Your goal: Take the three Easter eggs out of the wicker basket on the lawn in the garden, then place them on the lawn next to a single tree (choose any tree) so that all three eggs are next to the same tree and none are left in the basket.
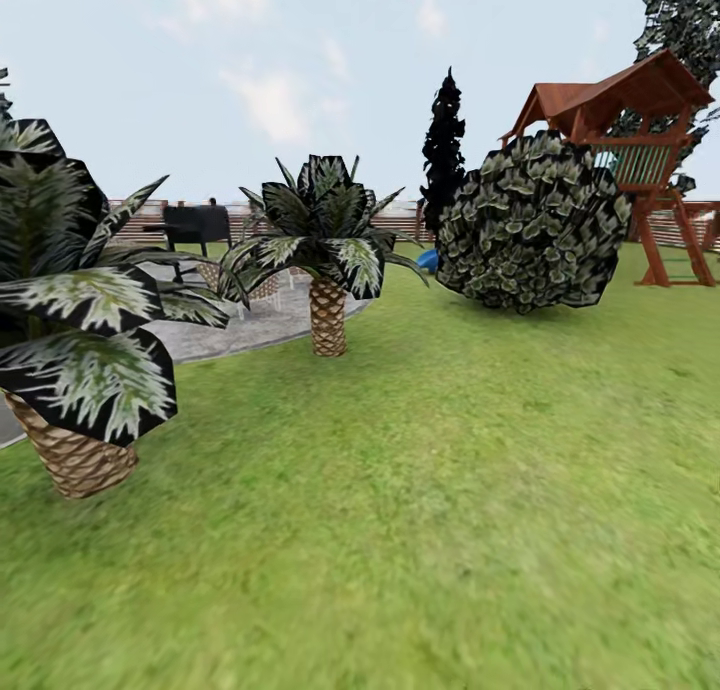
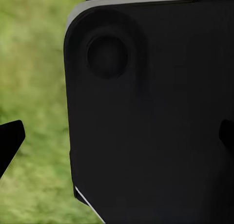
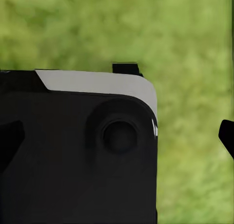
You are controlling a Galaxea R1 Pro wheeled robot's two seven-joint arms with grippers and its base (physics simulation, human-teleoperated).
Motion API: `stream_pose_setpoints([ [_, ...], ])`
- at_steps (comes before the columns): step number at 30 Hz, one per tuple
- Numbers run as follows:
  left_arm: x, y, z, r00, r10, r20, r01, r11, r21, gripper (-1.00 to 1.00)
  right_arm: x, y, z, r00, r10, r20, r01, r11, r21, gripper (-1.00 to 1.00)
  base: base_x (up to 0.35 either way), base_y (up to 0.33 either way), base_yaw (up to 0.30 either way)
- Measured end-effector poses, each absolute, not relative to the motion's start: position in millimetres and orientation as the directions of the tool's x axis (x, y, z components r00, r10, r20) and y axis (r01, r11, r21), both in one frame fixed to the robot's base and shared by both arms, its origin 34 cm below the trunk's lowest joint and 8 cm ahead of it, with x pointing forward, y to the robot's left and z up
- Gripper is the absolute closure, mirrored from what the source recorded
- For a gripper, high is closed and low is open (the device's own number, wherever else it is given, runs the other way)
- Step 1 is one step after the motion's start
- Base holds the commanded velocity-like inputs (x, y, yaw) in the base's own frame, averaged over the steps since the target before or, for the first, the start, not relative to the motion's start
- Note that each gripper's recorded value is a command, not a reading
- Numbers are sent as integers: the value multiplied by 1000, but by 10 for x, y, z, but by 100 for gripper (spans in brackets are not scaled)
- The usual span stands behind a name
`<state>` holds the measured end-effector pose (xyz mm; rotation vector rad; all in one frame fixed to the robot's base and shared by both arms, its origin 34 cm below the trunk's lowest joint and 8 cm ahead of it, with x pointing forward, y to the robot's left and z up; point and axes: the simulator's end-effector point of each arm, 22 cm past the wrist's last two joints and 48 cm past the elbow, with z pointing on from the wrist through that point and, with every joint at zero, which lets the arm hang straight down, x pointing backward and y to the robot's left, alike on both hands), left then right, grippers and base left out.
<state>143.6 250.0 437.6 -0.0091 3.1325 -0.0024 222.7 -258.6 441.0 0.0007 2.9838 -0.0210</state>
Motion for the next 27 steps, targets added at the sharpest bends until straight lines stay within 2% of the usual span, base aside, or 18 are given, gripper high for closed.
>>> stream_pose_setpoints([
  [10, 1439, 2500, 4376, -1000, -6, -10, -6, 1000, -2, -100, 2236, -2587, 4411, -987, 0, -160, 2, 1000, -15, -100, 0, 0, -66],
  [27, 1440, 2500, 4376, -1000, -6, -10, -6, 1000, -2, -100, 2236, -2587, 4411, -987, 1, -159, 3, 1000, -14, -100, 0, 0, -275],
])
